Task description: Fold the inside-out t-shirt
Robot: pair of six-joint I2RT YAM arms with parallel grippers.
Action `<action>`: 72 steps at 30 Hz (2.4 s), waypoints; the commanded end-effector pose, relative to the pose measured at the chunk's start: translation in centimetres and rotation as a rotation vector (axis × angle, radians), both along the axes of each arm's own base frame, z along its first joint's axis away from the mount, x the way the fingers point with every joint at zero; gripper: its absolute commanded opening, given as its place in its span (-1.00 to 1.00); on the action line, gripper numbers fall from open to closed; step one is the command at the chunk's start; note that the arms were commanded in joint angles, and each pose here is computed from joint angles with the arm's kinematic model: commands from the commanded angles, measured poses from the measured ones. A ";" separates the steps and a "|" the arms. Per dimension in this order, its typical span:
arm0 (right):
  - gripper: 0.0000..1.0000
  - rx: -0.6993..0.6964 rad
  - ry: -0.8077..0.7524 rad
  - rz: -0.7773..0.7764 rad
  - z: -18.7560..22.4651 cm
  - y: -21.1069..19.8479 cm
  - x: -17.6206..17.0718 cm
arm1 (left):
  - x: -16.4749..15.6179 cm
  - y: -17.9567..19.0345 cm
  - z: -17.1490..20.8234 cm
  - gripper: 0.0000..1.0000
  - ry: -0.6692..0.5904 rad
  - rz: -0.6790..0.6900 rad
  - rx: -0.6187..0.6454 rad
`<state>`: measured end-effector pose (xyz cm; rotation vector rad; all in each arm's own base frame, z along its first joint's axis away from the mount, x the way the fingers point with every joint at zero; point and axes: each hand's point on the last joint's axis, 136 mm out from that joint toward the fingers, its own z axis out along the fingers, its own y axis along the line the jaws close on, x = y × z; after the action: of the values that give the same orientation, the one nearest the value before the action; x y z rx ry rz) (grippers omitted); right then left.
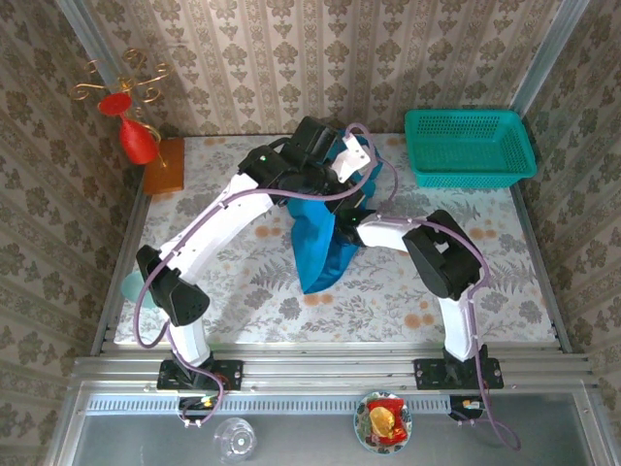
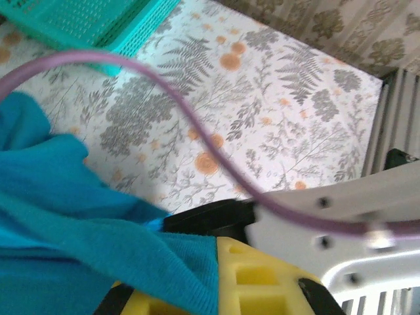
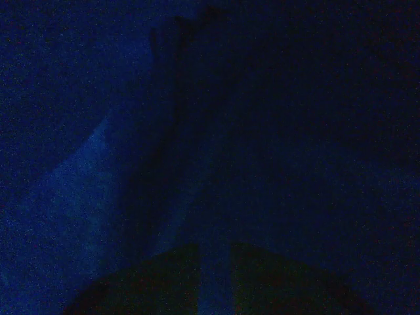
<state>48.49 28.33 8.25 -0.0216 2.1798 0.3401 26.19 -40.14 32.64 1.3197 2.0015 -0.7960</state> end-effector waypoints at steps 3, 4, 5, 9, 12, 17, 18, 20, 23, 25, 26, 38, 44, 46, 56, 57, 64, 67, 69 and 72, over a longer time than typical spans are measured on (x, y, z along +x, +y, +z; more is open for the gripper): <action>-0.26 -0.023 0.101 0.006 -1.3 0.3 1.3 | -4.4 -0.5 4.0 -1.00 -0.017 -0.107 -0.054; -0.19 -0.042 0.132 0.006 -1.7 0.3 1.4 | -4.9 -0.6 4.5 -1.00 -0.019 -0.121 -0.061; -0.11 -0.064 0.171 0.005 -2.3 0.2 1.3 | -5.4 -0.6 5.1 -1.00 -0.024 -0.134 -0.074; 0.17 -0.137 0.346 0.026 -4.5 -0.2 -0.4 | -7.7 -0.6 7.4 -1.00 -0.002 -0.193 -0.141; 0.42 -0.189 0.436 0.034 -5.6 -0.8 -1.5 | -9.5 -0.5 9.3 -1.00 0.028 -0.251 -0.214; 0.72 -0.276 0.587 0.076 -7.9 -1.1 -3.0 | -12.1 -0.1 11.9 -1.00 0.043 -0.340 -0.297; 0.72 -0.289 0.625 0.090 -8.4 -1.1 -3.5 | -12.3 0.1 12.1 -1.00 0.044 -0.342 -0.302; 0.72 -0.314 0.711 0.139 -9.3 -0.9 -5.0 | -12.3 0.6 12.6 -1.00 0.024 -0.330 -0.304; 0.67 -0.401 0.832 0.163 -10.7 -2.1 -7.5 | -10.7 1.3 11.7 -1.00 -0.039 -0.246 -0.249; 0.56 -0.451 0.872 0.168 -11.0 -2.9 -8.9 | -8.9 1.9 10.4 -1.00 -0.071 -0.169 -0.196; 0.46 -0.469 0.885 0.165 -11.2 -3.4 -9.5 | -7.8 2.4 9.6 -1.00 -0.076 -0.127 -0.168; -1.00 -0.355 0.800 0.260 -5.3 -3.2 -14.3 | 6.2 10.8 2.0 -1.00 0.007 0.366 -0.117; -1.00 -0.256 0.737 0.332 -1.4 -3.1 -17.2 | 11.6 16.2 -3.9 -1.00 0.085 0.558 -0.076; -1.00 -0.248 0.728 0.344 -0.4 -3.2 -18.0 | 12.6 17.4 -6.0 -1.00 0.124 0.593 -0.073; -1.00 -0.133 0.471 0.336 8.5 -2.4 -17.5 | 13.3 19.3 -18.4 -1.00 0.334 0.676 0.020; -1.00 -0.115 0.439 0.326 9.4 -2.4 -17.3 | 13.1 19.5 -19.2 -1.00 0.349 0.692 0.016; -1.00 0.106 0.313 0.388 14.2 0.0 -17.2 | 12.2 21.2 -24.8 -1.00 0.523 0.816 -0.112; -1.00 0.196 0.258 0.426 16.3 0.9 -17.3 | 12.2 22.2 -26.4 -1.00 0.575 0.855 -0.147; -1.00 0.253 0.226 0.440 17.5 1.1 -17.3 | 12.4 23.0 -27.2 -1.00 0.607 0.882 -0.165; -1.00 0.336 0.201 0.442 18.3 0.8 -17.1 | 12.9 24.5 -27.6 -1.00 0.640 0.929 -0.210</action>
<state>30.95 28.40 22.53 -0.3328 2.4272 0.8134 38.09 -16.29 4.78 0.0044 2.6016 -0.8762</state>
